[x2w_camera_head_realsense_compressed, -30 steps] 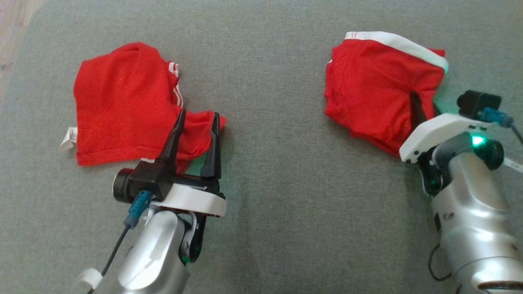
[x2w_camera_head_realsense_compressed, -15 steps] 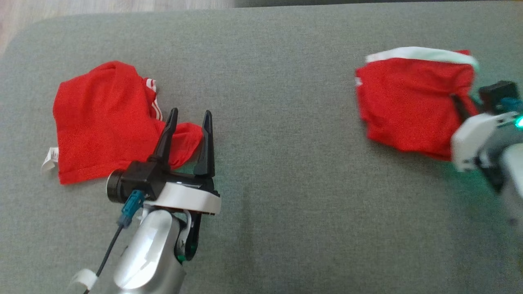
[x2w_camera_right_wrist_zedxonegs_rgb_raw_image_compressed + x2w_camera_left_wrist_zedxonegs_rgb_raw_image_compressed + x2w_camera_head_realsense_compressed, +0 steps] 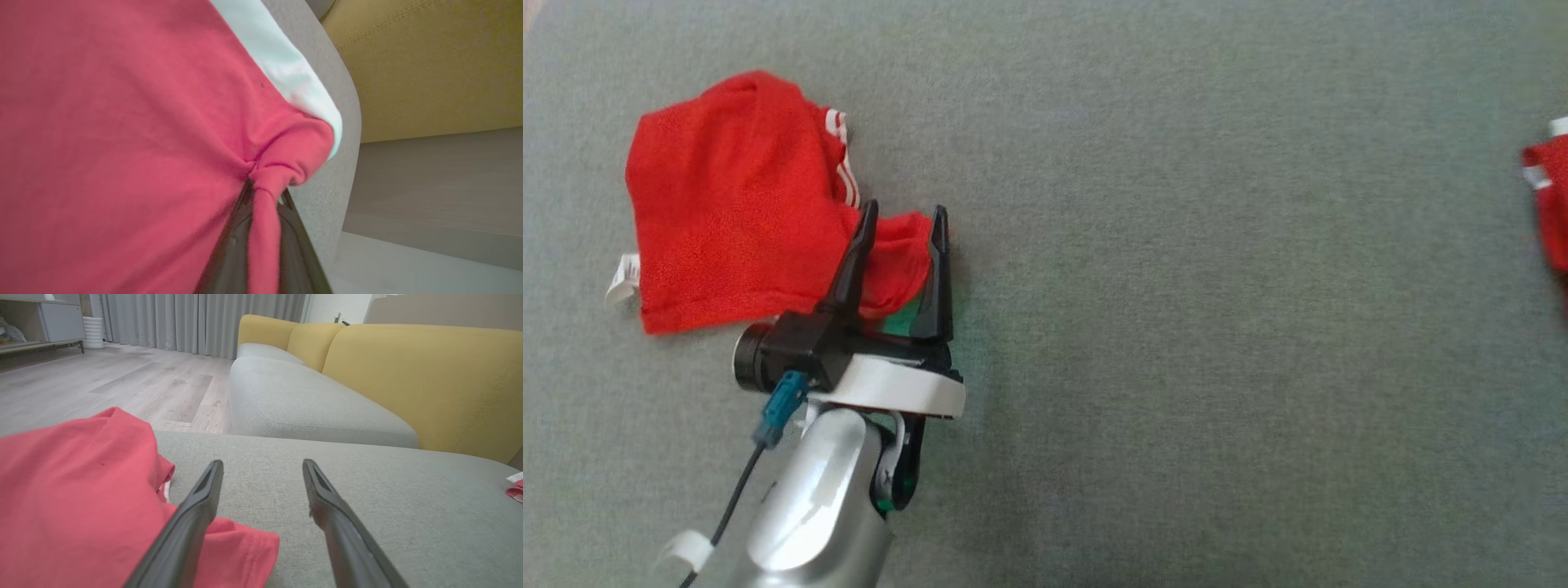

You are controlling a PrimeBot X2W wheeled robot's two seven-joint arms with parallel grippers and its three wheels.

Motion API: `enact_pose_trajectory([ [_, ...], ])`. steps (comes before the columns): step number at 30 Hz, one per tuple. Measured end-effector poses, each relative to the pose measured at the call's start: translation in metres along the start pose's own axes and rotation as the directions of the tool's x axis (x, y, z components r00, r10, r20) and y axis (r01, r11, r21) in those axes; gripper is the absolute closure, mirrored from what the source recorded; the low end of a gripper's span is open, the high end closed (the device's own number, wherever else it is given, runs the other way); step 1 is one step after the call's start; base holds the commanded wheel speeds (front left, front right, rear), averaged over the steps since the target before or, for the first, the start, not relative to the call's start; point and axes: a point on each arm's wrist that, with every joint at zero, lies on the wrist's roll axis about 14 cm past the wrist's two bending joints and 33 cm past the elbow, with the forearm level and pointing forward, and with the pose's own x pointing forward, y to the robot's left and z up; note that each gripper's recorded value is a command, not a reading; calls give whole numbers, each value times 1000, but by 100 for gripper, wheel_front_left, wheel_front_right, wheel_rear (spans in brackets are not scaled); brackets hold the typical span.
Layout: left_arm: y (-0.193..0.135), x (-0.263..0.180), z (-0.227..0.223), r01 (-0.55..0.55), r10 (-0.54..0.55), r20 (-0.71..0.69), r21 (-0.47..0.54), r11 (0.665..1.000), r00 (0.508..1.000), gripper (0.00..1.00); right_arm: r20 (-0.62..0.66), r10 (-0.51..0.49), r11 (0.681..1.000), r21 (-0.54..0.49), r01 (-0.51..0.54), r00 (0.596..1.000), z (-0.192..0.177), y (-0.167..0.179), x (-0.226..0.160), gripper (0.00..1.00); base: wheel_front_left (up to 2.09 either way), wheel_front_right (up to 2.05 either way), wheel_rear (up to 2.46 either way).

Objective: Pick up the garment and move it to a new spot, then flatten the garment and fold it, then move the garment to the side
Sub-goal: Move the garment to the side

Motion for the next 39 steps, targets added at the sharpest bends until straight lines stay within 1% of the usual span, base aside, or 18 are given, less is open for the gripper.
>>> enact_pose_trajectory([
  [8,10,8,-7,-20,20,-13,5,1000,1000,0,-29,-78,996,-39,77,997,7,-30,21,100,0,0,0],
  [13,9,11,-6,-16,16,-11,6,1000,1000,0,-31,-102,995,-25,101,994,4,-37,22,100,0,0,0],
  [15,8,11,-6,-12,12,-10,5,1000,1000,0,-22,-108,994,-12,107,994,5,-37,21,0,0,0,0],
  [18,6,11,-4,-6,6,-5,5,1000,1000,0,2,-121,992,15,121,993,11,-38,20,0,0,0,0],
  [24,-1,11,6,10,-11,21,13,1000,1000,0,85,-163,985,77,156,983,35,-46,9,0,0,0,0],
  [27,-5,10,17,20,-21,47,13,1000,999,0,146,-194,974,149,173,970,51,-51,-2,0,0,0,0],
  [29,-7,8,25,23,-24,67,14,1000,997,0,212,-223,962,207,179,952,67,-55,-11,0,0,0,0],
  [31,-9,6,34,25,-27,90,14,1000,996,0,295,-254,944,282,170,921,90,-58,-23,0,0,0,0],
  [33,-11,3,44,29,-31,113,15,999,993,0,393,-287,924,355,144,874,119,-58,-38,0,0,0,0],
  [36,-15,-6,53,33,-34,136,13,999,990,0,525,-333,892,445,81,783,163,-54,-66,0,0,0,0],
  [39,-16,-17,58,28,-30,151,10,1000,988,0,625,-370,865,502,9,687,199,-46,-100,0,0,0,0],
])
